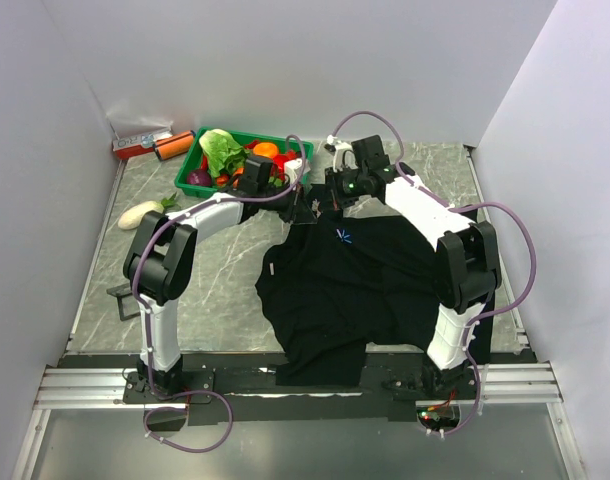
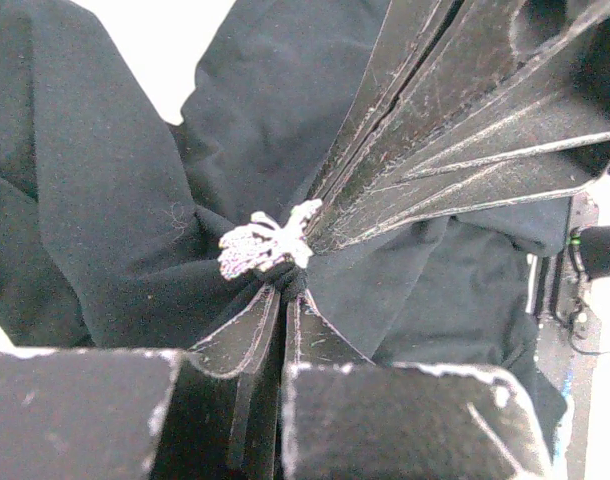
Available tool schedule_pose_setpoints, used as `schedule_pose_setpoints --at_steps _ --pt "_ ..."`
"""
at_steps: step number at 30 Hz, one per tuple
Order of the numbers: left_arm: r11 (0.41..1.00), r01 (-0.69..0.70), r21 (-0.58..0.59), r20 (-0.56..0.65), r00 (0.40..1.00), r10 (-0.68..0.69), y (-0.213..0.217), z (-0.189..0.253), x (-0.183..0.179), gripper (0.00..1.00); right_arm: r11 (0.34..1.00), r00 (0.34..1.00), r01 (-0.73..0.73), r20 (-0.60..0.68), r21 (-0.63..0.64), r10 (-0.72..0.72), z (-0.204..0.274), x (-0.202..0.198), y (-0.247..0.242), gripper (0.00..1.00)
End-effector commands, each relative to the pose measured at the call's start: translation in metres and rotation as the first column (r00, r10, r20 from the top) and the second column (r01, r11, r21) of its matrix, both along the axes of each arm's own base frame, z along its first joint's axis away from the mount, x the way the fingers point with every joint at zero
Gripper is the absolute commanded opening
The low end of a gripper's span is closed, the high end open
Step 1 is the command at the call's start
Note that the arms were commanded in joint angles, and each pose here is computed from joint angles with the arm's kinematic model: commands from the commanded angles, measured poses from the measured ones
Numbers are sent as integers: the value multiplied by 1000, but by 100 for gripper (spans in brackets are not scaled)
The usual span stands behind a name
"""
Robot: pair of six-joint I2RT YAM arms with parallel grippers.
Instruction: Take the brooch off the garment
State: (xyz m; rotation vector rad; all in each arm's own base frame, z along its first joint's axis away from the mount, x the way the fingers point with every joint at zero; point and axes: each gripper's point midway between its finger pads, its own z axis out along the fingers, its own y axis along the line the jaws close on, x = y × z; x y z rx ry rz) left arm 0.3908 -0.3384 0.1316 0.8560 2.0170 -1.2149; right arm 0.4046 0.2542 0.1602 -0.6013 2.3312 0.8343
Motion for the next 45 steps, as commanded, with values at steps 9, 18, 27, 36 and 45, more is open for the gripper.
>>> schedule_pose_setpoints --at_steps 9,18,27,36,45 --pt "993 -97 60 179 980 85 16 31 36 9 997 998 -60 22 -41 61 5 -7 3 0" --pt "992 -113 53 199 975 101 19 37 35 18 996 996 -85 -23 -40 84 7 -22 1 0" --pt "999 -43 -10 194 980 44 12 50 24 6 989 984 -150 -90 13 151 -1 -35 9 0" --pt "995 69 -76 172 984 -55 7 70 0 1 995 987 -90 -139 -42 84 -20 -29 4 0" --pt "999 20 -27 201 980 -14 13 60 7 1 985 963 -173 -209 12 172 -17 -44 12 0"
